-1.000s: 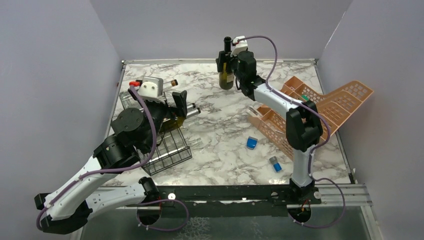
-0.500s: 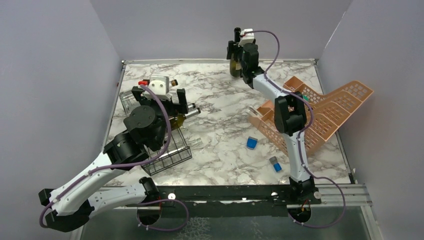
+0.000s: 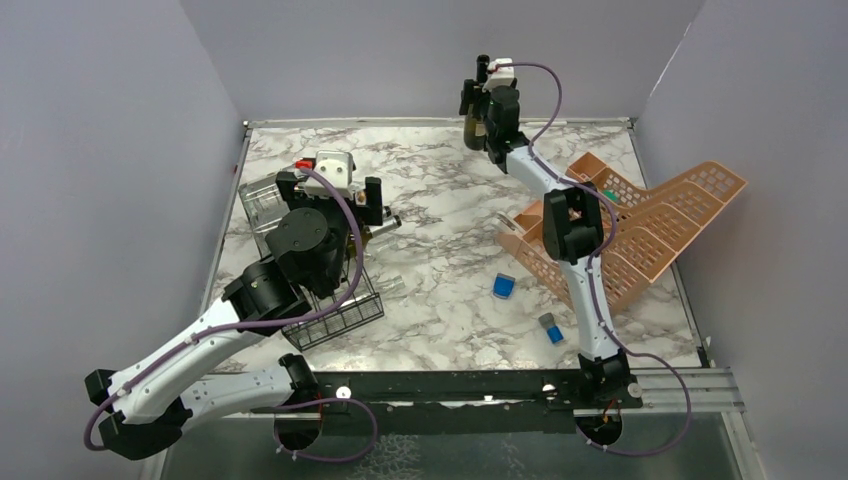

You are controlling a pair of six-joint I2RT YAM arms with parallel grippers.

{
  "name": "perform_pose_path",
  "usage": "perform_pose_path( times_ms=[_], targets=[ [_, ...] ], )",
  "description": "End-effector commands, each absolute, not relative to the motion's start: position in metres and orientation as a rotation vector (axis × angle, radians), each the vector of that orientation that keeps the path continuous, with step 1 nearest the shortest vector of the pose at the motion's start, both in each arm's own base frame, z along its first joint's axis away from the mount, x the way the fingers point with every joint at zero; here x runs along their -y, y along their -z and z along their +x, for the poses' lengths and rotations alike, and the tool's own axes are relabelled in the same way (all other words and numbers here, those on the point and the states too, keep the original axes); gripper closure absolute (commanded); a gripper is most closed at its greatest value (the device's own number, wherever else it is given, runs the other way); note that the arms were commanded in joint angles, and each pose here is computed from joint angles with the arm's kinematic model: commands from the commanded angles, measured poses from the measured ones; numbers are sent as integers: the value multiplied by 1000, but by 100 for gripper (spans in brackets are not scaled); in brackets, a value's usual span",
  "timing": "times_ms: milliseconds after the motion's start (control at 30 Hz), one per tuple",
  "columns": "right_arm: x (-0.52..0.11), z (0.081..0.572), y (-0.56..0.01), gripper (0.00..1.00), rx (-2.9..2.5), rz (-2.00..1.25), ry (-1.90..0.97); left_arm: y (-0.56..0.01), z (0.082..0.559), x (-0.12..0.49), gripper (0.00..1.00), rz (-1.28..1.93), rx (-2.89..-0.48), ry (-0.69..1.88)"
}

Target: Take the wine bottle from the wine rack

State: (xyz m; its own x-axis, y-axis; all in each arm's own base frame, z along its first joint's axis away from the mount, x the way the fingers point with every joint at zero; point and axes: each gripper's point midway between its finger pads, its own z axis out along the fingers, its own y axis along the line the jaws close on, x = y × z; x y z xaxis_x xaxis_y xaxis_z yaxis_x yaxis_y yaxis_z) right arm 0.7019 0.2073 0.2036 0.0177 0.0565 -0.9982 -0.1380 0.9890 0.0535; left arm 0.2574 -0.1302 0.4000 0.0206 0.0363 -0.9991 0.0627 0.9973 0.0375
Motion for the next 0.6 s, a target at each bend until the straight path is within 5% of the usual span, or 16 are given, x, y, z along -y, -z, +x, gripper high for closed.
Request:
perform_pose_path(
  times_ms=[0,167,400,567],
  targets=[
    [-201,709,-266,40,-1376,-6,-196,-403,261,127,1,55,-1539,-4],
    [-200,711,-254,40,-1394,0,-196,-405,261,128,1,53,-1535,22],
    [-201,713,-240,7,-1431,-10,-196,-404,261,128,1,52,-1547,29],
    [-202,712,-245,0,-1455,-18,-192,-403,259,129,1,39,-1552,62]
  ],
)
